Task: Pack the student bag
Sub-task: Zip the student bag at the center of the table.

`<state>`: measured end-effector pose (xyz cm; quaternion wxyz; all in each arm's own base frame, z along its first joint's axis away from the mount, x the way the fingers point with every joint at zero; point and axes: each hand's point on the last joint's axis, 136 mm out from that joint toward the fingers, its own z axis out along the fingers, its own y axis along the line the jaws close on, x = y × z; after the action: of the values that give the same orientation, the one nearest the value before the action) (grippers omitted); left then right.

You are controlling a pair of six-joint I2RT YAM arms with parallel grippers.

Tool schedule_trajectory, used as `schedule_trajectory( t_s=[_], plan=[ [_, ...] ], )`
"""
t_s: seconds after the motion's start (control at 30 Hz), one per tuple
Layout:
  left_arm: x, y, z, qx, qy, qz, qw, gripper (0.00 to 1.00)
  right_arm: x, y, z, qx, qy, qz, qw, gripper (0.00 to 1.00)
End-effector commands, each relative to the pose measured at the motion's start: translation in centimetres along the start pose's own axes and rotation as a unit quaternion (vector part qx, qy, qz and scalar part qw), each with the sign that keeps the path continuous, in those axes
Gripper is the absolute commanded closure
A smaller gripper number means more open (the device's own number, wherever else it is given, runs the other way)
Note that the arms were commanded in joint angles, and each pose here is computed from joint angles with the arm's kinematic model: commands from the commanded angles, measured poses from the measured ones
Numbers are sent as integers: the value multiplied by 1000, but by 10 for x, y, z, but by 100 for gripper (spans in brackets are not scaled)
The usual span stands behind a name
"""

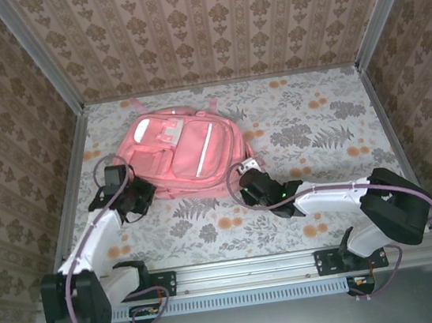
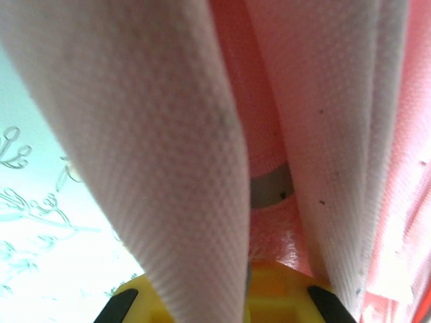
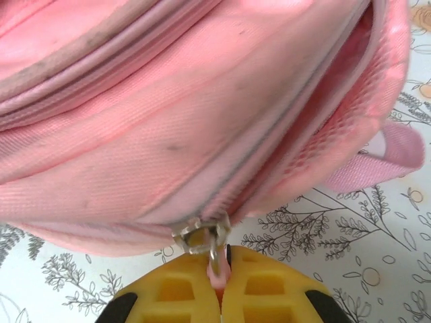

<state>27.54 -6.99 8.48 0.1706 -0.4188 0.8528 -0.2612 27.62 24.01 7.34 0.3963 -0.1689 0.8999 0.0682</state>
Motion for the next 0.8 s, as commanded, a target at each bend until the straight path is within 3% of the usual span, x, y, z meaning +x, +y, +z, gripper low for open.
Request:
schedule_trajectory(
  t_s=[0.0, 0.07, 0.17, 0.27, 0.4, 0.6, 0.77],
  plan=[
    [-51, -34, -1, 15, -68, 63, 996, 100, 5, -18, -11, 42, 16, -34, 998, 100],
    [-55, -41, 6, 6, -57, 74, 996, 95, -1, -8, -12, 26, 15, -33, 999, 100],
    [-49, -46, 10, 5, -42, 79, 996, 58, -6, 7, -10, 6, 16, -28, 999, 100],
    [-34, -47, 1, -2, -46, 92, 995, 36, -10, 17, -9, -9, 14, -25, 1000, 100],
    [7, -42, -11, -15, -36, 103, 994, 33, -12, 26, -8, -27, 13, -19, 999, 100],
    [89, -43, 3, 18, 5, 100, 995, 33, -10, 31, -5, -40, 15, -18, 999, 100],
    [122, -66, 21, 50, 20, 111, 992, 36, -8, 31, -8, -44, 13, -18, 999, 100]
  ],
)
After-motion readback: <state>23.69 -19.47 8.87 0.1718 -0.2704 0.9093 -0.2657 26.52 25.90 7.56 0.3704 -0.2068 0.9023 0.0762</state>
